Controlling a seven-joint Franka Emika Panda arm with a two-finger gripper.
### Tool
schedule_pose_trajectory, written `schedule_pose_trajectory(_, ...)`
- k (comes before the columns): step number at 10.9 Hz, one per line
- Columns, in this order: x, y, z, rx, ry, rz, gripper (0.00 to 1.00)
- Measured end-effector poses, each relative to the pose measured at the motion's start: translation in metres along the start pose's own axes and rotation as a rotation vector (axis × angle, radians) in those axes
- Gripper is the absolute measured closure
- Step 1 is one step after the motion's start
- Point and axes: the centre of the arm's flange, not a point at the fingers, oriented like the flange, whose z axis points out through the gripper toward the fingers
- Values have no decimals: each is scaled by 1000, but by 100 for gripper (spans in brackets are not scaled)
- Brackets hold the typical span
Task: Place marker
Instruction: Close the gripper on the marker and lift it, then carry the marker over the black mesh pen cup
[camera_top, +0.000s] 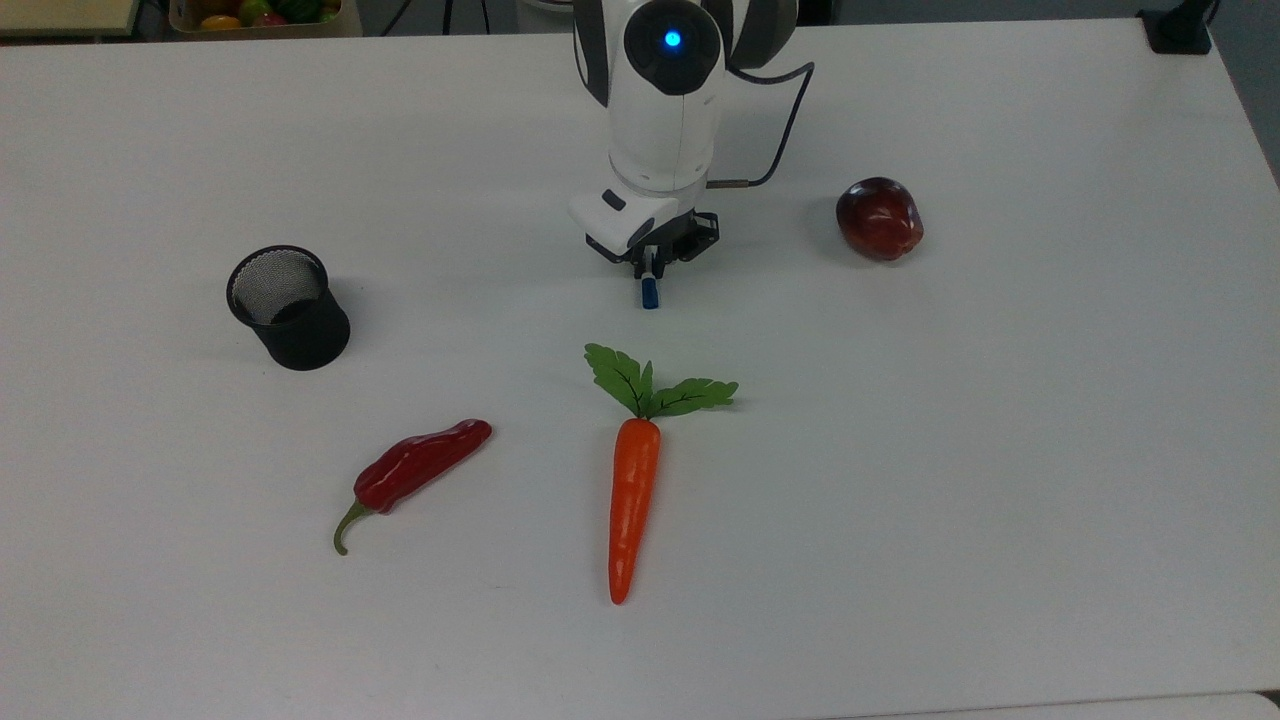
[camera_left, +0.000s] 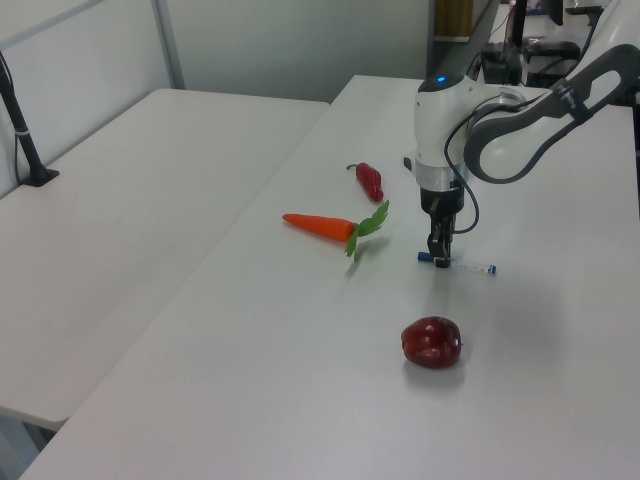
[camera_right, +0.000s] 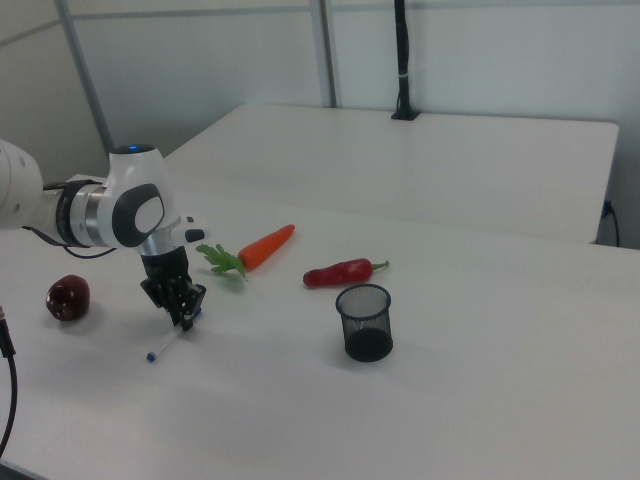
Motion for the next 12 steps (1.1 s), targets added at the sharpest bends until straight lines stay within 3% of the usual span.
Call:
schedule_pose_trajectory(2,1,0,-1,0,2,6,83)
schedule_pose_trajectory(7,6,0,-10,3,19,52,83)
schedule_pose_trajectory(12,15,8,-97,-18,-29,82,83)
